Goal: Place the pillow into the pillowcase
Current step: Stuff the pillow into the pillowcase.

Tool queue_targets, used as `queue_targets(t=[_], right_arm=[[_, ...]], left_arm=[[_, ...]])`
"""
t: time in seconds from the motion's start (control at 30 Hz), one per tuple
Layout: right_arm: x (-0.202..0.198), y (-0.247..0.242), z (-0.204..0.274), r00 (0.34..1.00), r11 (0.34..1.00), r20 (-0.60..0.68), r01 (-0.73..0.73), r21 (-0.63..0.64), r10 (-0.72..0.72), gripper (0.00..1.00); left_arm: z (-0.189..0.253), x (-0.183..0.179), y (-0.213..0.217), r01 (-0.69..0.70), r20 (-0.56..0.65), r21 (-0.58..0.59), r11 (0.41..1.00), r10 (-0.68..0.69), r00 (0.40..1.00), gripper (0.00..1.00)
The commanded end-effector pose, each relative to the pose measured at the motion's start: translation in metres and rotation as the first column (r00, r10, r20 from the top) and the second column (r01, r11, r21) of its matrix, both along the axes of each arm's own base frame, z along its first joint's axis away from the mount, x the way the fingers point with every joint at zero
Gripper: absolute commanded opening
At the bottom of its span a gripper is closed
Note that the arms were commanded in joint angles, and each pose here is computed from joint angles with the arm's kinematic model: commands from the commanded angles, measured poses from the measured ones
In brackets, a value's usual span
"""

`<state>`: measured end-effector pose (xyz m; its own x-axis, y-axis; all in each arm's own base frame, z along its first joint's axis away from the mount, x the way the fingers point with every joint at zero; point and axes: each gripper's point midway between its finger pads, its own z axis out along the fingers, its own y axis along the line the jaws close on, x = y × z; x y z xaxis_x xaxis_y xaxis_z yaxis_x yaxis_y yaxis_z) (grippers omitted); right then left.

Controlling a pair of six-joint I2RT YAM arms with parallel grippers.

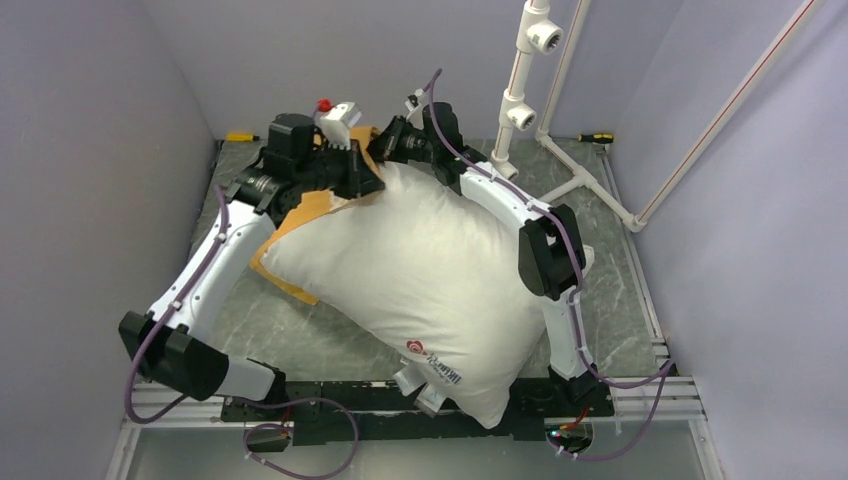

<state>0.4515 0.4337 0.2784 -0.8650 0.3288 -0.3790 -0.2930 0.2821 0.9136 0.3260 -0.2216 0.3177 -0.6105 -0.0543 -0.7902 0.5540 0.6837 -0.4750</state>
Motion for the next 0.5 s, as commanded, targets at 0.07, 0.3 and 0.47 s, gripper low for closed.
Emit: queue_targets(t=[0.07, 0.3, 0.47], right_arm=[[0.044, -0.034, 0.079, 0.979, 0.972, 0.131, 0.132, 0.196, -0.160, 0.00], [0.056, -0.051, 0.076, 0.978, 0.964, 0.098, 0.159, 0.215, -0.183, 0.00], [0.059, -0.056, 0.050, 0.984, 0.969, 0.028, 0.168, 0.181, -0.175, 0.00]], left_arm=[[0.088, -0.045, -0.064, 0.284, 0.170, -0.096, 0.954, -0.265, 0.949, 0.00], [0.089, -0.047, -0.070, 0.250, 0.174, -0.159, 0.955, -0.223, 0.959, 0.00], [-0.005, -0.028, -0.038, 0.075, -0.023, 0.105, 0.992, -0.073, 0.997, 0.00]])
